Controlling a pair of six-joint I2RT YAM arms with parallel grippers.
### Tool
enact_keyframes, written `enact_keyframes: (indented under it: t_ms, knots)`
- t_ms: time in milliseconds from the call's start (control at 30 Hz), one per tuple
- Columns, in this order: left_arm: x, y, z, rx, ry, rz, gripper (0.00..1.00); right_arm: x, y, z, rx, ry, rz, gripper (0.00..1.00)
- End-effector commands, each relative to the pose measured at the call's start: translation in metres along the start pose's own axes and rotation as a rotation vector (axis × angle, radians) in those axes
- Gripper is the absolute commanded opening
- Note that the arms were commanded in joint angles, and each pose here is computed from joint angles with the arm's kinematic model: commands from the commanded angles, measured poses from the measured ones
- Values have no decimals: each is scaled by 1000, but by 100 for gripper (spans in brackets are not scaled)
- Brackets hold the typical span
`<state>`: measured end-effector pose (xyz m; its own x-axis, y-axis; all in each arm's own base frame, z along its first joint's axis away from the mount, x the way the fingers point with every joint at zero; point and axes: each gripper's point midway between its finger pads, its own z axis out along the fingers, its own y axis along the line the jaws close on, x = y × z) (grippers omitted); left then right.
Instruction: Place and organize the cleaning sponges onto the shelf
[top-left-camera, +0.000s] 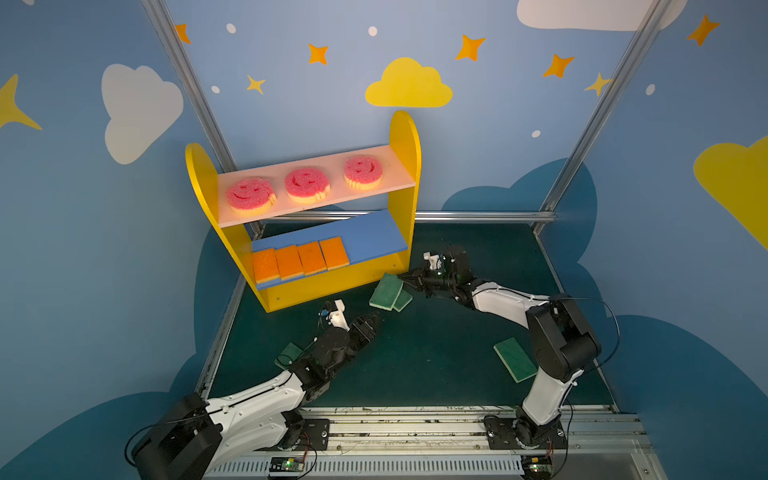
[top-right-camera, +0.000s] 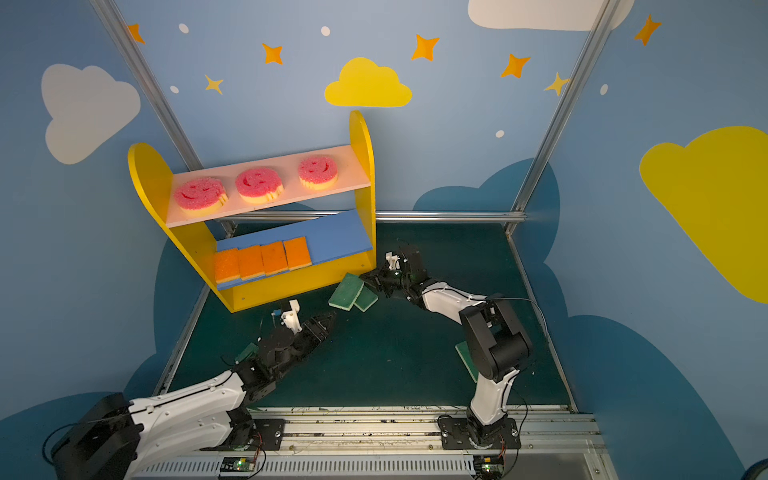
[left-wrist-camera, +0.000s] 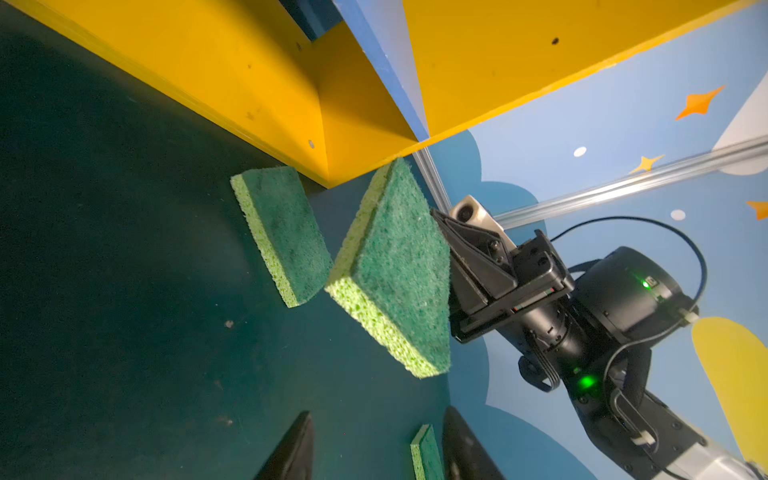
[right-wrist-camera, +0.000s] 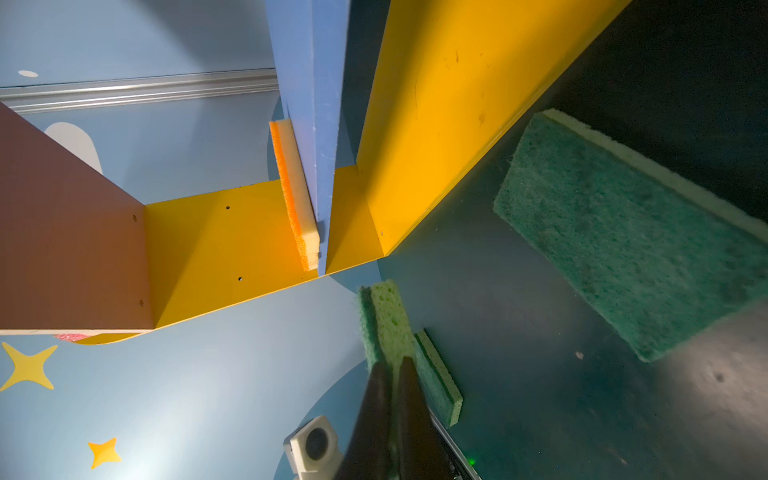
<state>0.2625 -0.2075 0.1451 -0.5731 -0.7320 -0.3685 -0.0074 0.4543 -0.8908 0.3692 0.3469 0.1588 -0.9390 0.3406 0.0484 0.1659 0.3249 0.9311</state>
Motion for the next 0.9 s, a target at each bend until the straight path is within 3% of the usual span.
enact_keyframes:
  t_ms: [0, 433, 867]
  knots:
    - [-14, -11, -2, 43, -78, -42, 45, 2, 19, 5, -53, 4, -16, 0]
    - [-19, -10, 0, 38, -110, -94, 53, 20, 19, 12, -58, 44, -25, 0]
    - [-26, -11, -1, 31, -146, -86, 38, 34, 20, 15, -40, 61, -68, 0]
